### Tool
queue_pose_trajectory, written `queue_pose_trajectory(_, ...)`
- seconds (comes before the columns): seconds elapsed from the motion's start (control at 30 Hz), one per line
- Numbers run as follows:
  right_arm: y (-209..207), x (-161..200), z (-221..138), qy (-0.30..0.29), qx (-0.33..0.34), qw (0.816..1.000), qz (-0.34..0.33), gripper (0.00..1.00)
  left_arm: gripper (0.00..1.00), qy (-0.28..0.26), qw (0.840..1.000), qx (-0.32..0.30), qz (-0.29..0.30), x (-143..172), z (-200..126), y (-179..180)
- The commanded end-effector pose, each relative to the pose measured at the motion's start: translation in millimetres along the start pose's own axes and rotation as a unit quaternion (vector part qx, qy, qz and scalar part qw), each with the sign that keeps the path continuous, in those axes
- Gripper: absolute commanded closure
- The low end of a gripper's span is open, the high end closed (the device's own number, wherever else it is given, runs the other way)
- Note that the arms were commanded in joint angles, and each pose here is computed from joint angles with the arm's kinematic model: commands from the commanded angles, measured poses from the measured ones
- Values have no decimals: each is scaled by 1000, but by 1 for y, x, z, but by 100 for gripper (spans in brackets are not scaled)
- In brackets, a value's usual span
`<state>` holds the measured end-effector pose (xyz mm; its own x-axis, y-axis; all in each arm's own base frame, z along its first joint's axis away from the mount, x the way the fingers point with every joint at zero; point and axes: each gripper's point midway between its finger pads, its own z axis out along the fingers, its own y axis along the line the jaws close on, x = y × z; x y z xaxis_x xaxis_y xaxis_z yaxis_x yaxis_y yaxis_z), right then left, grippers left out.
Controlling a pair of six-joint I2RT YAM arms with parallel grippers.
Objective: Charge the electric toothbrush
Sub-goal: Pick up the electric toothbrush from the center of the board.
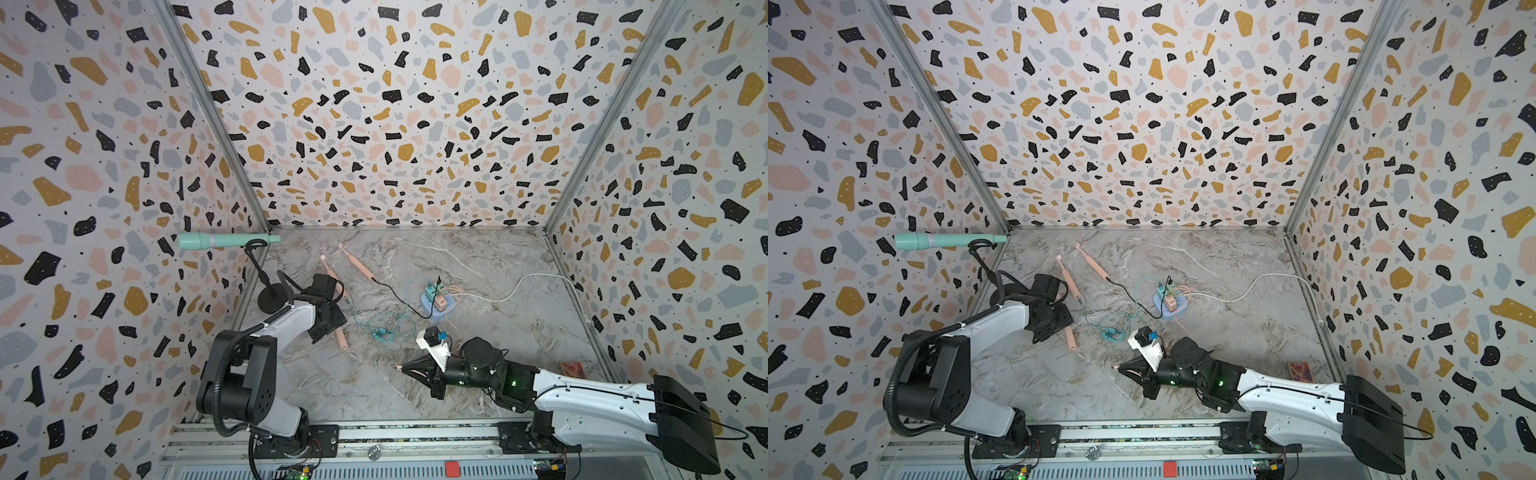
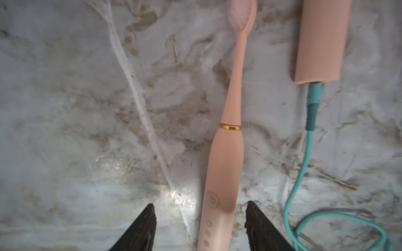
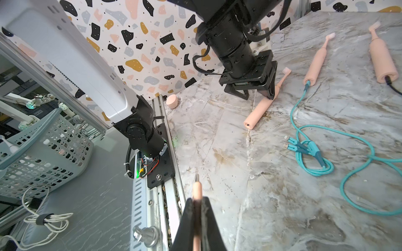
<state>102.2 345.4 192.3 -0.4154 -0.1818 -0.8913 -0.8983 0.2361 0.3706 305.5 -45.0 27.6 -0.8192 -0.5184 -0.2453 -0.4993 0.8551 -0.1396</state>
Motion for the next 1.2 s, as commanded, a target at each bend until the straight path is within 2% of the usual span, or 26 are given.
queue_pose_trajectory(0.0, 8, -23, 0, -21, -1, 1000, -22, 100, 40, 34, 998, -45, 17, 7, 3, 14)
queue_pose_trajectory(0.27, 11, -24, 3, -17, -5, 999, -32, 100, 50, 51, 995, -80, 39, -3, 6, 12)
queue_pose_trajectory(0.5, 8, -17, 5, -11, 2, 999, -36, 100, 53, 82, 990, -101, 47, 18, 18, 26)
queue_pose_trajectory(0.67, 8, -17, 6, -11, 2, 999, -39, 100, 62, 94, 988, -114, 55, 26, 22, 33)
queue_pose_trajectory(0.97, 8, -12, 6, -15, -1, 1000, -24, 100, 71, 121, 983, -116, 68, 44, 34, 37)
queue_pose_trajectory(1.07, 8, -11, 6, -17, -1, 1000, -22, 100, 77, 127, 983, -114, 70, 48, 36, 38)
queue_pose_trajectory(1.17, 8, -13, 6, -21, 0, 1000, -23, 100, 87, 132, 983, -109, 70, 52, 37, 38)
